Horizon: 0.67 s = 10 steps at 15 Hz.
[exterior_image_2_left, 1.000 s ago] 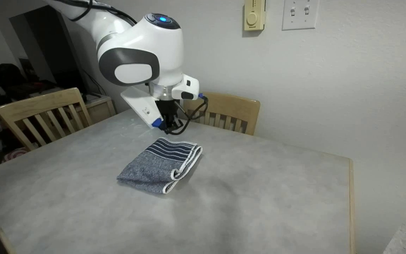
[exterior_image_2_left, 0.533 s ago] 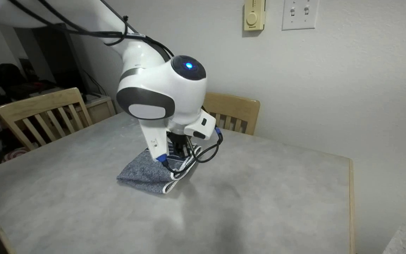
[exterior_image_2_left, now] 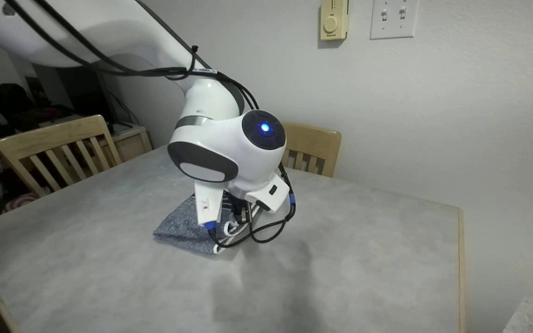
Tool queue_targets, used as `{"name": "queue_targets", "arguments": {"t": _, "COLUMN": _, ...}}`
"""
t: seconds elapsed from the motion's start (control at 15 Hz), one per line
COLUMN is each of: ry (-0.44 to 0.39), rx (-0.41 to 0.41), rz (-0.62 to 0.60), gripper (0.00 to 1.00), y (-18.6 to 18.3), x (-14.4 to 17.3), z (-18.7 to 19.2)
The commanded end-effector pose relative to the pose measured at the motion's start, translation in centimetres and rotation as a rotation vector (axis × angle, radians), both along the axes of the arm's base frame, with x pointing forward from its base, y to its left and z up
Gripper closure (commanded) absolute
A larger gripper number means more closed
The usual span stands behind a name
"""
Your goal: Fold the towel
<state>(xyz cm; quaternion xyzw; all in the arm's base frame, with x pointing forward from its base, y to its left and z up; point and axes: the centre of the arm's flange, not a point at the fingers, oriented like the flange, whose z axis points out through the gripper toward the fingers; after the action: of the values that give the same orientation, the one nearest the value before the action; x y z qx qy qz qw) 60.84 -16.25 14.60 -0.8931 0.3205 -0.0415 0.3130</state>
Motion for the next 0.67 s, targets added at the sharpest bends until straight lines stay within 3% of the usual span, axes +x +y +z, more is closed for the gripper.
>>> {"name": "queue_targets", "arguments": {"t": 0.0, "ry": 0.066, "rx": 0.036, "rz": -0.025, "gripper": 1.00, "y": 0.0, "x": -1.4, "z": 2.0}}
{"name": "queue_targets", "arguments": {"t": 0.4, "ry": 0.232, "rx": -0.053, "rz": 0.015, "gripper": 1.00, "y": 1.4, "x": -3.2, "z": 5.7}}
{"name": "queue_targets", "arguments": {"t": 0.6, "ry": 0.322, "rx": -0.053, "rz": 0.043, "gripper": 1.00, "y": 1.7, "x": -2.7, "z": 5.5}}
